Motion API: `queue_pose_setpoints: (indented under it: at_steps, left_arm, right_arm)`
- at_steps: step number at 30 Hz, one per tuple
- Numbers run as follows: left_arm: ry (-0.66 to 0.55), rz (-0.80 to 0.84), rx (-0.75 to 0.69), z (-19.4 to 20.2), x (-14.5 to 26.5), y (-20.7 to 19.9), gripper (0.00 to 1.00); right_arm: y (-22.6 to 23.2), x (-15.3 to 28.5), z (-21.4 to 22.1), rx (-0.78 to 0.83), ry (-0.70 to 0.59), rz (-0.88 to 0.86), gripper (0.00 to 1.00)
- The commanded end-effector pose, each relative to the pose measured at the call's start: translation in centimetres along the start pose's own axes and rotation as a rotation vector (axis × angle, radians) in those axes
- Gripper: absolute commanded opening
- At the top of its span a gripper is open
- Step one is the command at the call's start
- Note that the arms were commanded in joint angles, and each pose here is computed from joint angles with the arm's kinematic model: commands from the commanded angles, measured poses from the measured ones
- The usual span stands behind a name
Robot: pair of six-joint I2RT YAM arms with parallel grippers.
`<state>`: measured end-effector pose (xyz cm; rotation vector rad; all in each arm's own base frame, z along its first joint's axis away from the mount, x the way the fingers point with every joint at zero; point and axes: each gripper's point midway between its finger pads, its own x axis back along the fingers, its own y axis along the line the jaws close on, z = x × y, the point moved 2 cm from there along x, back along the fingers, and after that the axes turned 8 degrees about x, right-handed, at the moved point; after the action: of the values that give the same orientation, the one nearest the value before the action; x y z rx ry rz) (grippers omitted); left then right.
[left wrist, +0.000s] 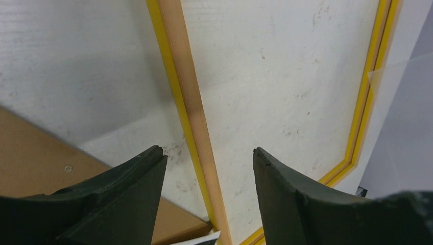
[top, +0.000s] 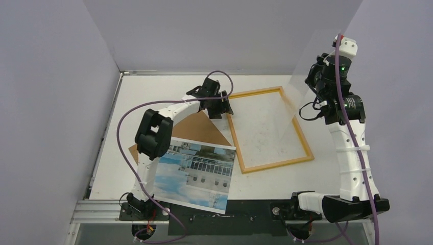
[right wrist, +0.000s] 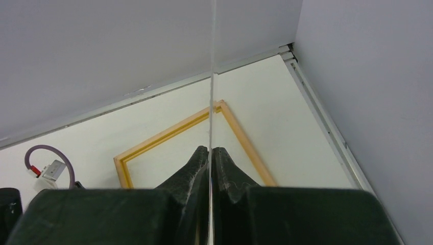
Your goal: Put the photo into the frame
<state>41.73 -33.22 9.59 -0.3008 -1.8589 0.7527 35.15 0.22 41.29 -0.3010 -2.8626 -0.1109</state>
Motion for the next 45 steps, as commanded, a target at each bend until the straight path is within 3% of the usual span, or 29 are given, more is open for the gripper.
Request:
queue_pose_setpoints:
  at_steps: [1, 8, 10, 12, 19, 20, 23, 34, 45]
  left_arm:
    - [-0.032, -0.040, -0.032, -0.2, -1.4, -1.6, 0.59]
    - [-0.006, -0.162, -0.079, 1.6, -3.8, -0.7, 0.55]
    - [0.004, -0.231, -0.103, 2.1, -4.5, 0.1, 0.49]
    - [0.028, -0.297, -0.132, 2.6, -5.0, 1.0, 0.36]
    - [0.048, -0.356, -0.203, 2.7, -5.7, 1.1, 0.30]
    - [0.046, -0.352, -0.209, 2.6, -5.7, 1.0, 0.27]
    - [0.027, -0.329, -0.225, 1.6, -4.9, -0.1, 0.01]
    - [-0.026, -0.045, -0.151, -2.8, 1.5, -7.6, 0.00]
    - [0.004, -0.013, -0.097, -5.0, 5.9, -5.4, 0.00]
  right_arm:
    - [-1.3, 2.5, -2.5, -0.009, -0.085, 0.034, 0.00]
    - [-1.3, 3.0, -1.6, -0.019, -0.075, 0.021, 0.00]
    - [-1.4, 3.1, -1.4, -0.018, -0.074, 0.022, 0.00]
    - [-1.5, 3.2, -1.3, -0.021, -0.078, 0.026, 0.00]
    - [-1.6, 3.5, -1.3, -0.027, -0.087, 0.025, 0.00]
    - [-1.6, 3.5, -1.4, -0.027, -0.090, 0.025, 0.00]
    - [-1.6, 3.6, -1.6, -0.027, -0.092, 0.023, 0.00]
    - [-0.7, 3.4, -1.6, -0.037, -0.070, -0.022, 0.00]
    - [1.8, 3.0, -1.3, -0.065, -0.020, -0.158, 0.00]
